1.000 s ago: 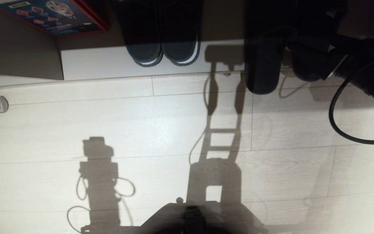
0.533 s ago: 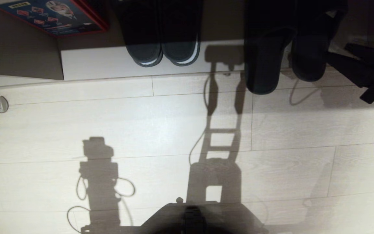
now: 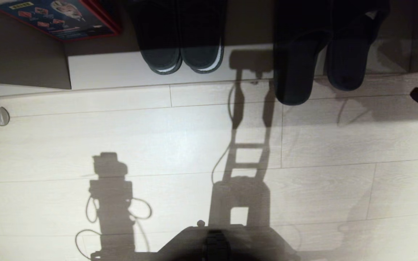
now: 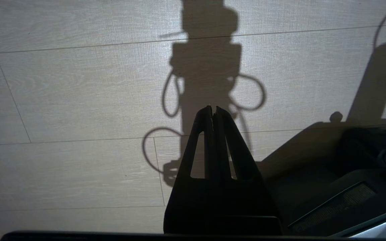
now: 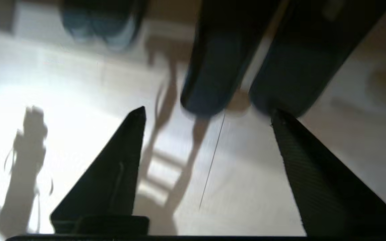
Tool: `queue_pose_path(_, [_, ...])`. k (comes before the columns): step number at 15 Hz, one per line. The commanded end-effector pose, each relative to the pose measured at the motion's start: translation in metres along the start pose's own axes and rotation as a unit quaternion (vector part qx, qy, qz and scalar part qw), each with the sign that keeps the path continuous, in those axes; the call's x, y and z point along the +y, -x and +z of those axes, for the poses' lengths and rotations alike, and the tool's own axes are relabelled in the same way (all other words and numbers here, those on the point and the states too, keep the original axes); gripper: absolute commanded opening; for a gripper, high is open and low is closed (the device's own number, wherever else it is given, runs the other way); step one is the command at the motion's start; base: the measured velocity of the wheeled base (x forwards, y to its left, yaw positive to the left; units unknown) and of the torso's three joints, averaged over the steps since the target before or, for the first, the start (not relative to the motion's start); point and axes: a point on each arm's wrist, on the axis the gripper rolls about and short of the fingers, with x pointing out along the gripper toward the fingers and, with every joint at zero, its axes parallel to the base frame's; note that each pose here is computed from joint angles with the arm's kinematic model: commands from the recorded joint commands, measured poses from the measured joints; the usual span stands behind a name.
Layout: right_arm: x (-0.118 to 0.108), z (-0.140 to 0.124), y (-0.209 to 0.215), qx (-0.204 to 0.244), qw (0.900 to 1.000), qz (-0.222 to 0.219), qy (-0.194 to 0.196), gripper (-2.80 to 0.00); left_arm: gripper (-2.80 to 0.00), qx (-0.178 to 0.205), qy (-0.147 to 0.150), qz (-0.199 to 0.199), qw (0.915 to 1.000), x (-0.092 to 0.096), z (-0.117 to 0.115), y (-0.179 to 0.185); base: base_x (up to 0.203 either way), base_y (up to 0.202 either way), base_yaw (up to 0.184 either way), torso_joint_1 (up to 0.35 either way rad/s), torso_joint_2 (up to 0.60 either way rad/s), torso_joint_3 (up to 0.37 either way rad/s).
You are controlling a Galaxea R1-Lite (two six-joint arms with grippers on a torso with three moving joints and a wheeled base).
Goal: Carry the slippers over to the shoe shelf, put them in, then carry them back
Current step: Pick up the slippers in the shoe cabinet
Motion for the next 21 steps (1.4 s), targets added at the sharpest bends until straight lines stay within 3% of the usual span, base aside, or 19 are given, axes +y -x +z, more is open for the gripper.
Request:
queue_pose_path(1, [0.009,0.008,0.028,-0.026,1.0,-0.001,0.009,0.0,-2.8,0.0,0.001,0.0,1.0,0.0,0.0,0.0,0.0,0.0,0.0,0.0,0.0,0.0])
queue_pose_path(2, [0.011,0.007,0.034,-0.025,1.0,0.0,0.008,0.0,-2.8,0.0,0.001,0.001,1.0,0.0,0.0,0.0,0.0,0.0,0.0,0.0,0.0,0.0])
queue_pose_path(3, [0.013,0.005,0.04,-0.024,1.0,0.0,0.007,-2.8,-2.8,0.0,0.0,0.001,1.0,0.0,0.0,0.0,0.0,0.0,0.0,0.0,0.0,0.0])
queue_pose_path(5, [0.018,0.006,0.057,-0.034,0.999,-0.011,0.009,-2.8,-2.8,0.0,0.0,0.001,1.0,0.0,0.0,0.0,0.0,0.0,0.0,0.0,0.0,0.0])
queue_pose_path(7, [0.024,0.0,0.074,-0.002,1.0,-0.016,-0.002,-2.8,-2.8,0.0,0.001,0.0,1.0,0.0,0.0,0.0,0.0,0.0,0.0,0.0,0.0,0.0])
queue_pose_path(9, [0.029,0.0,0.089,0.001,1.0,-0.016,-0.003,-2.8,-2.8,0.0,0.0,0.001,1.0,0.0,0.0,0.0,0.0,0.0,0.0,0.0,0.0,0.0])
queue_pose_path(14, [0.041,-0.006,0.123,-0.014,1.0,-0.017,0.003,-2.8,-2.8,0.0,0.0,0.0,1.0,0.0,0.0,0.0,0.0,0.0,0.0,0.0,0.0,0.0])
queue_pose_path(19, [0.053,-0.026,0.147,-0.025,0.998,-0.047,0.016,-2.8,-2.8,0.0,0.0,0.0,1.0,0.0,0.0,0.0,0.0,0.0,0.0,0.0,0.0,0.0])
queue_pose_path(21, [0.057,-0.047,0.155,-0.017,0.998,-0.055,0.015,-2.8,-2.8,0.0,0.0,0.001,1.0,0.0,0.0,0.0,0.0,0.0,0.0,0.0,0.0,0.0])
